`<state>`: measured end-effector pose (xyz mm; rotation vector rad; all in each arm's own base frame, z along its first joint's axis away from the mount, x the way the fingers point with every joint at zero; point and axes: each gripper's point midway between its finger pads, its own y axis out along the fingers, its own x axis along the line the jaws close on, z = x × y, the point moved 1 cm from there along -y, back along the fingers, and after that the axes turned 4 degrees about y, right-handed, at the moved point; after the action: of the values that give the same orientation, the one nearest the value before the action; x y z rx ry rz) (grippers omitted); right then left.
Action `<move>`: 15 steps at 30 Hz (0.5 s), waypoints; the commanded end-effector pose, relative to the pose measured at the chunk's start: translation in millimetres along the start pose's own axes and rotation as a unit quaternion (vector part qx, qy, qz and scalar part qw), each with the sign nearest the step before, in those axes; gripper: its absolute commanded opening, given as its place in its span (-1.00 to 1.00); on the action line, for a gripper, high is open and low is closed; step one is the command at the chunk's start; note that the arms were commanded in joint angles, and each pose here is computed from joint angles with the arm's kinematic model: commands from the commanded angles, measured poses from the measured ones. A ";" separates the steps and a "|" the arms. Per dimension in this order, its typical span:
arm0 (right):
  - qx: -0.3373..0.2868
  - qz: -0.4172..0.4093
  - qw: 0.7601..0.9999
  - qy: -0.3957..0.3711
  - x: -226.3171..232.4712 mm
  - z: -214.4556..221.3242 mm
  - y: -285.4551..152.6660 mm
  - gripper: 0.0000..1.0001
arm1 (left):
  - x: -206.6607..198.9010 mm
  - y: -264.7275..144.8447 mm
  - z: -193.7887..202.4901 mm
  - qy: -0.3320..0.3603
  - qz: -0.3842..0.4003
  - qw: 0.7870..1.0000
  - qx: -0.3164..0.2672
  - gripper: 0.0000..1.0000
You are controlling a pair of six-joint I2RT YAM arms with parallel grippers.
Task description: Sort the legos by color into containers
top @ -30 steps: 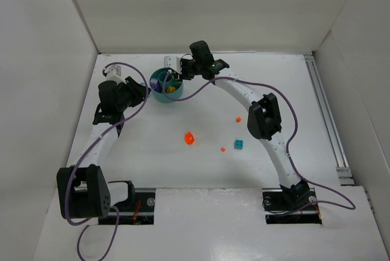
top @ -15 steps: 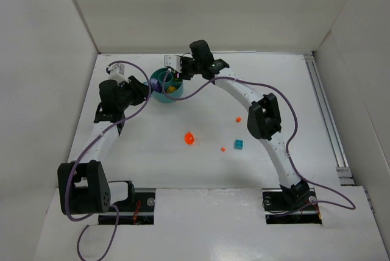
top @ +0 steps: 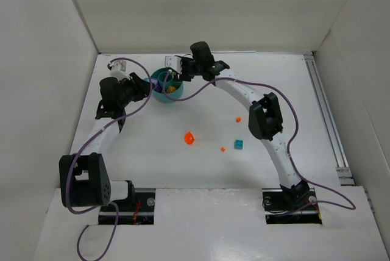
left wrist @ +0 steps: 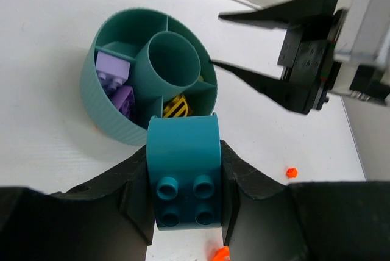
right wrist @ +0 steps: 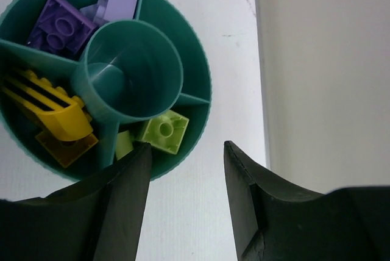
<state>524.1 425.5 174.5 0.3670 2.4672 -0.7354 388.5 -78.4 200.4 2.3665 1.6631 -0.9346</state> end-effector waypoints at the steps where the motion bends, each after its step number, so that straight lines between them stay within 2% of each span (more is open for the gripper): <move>1: -0.036 0.058 0.997 -0.021 -33.1 -48.8 -35.0 0.12 | -24.0 3.2 -56.3 0.062 0.034 0.993 -0.092 -0.80; 2: -0.036 0.064 0.997 -0.018 -30.3 -46.2 -37.4 0.12 | -22.0 8.5 -53.6 0.066 0.031 0.993 -0.091 -0.80; 3: -0.046 0.083 0.995 -0.020 -40.8 -64.2 -56.2 0.12 | -26.4 11.4 -58.8 0.070 0.035 0.992 -0.101 -0.80; 4: -0.043 0.096 0.994 -0.021 -48.1 -63.8 -66.6 0.12 | -23.4 13.6 -67.7 0.074 0.025 0.989 -0.123 -0.80; 8: -0.037 0.108 0.993 -0.007 -49.7 -66.0 -97.4 0.12 | -21.9 36.6 -66.6 0.064 0.031 0.988 -0.140 -0.80; 14: -0.007 0.121 0.993 0.012 -38.3 -47.3 -141.4 0.09 | -36.6 71.3 -66.1 0.078 0.031 0.982 -0.166 -0.80; 15: -0.001 0.130 0.991 0.014 -40.0 -42.2 -148.6 0.09 | -37.3 74.8 -74.1 0.087 0.015 0.978 -0.190 -0.80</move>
<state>478.9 342.5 273.6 0.5983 2.4114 -0.6607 458.5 -101.5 199.9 2.3343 1.7013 -0.6660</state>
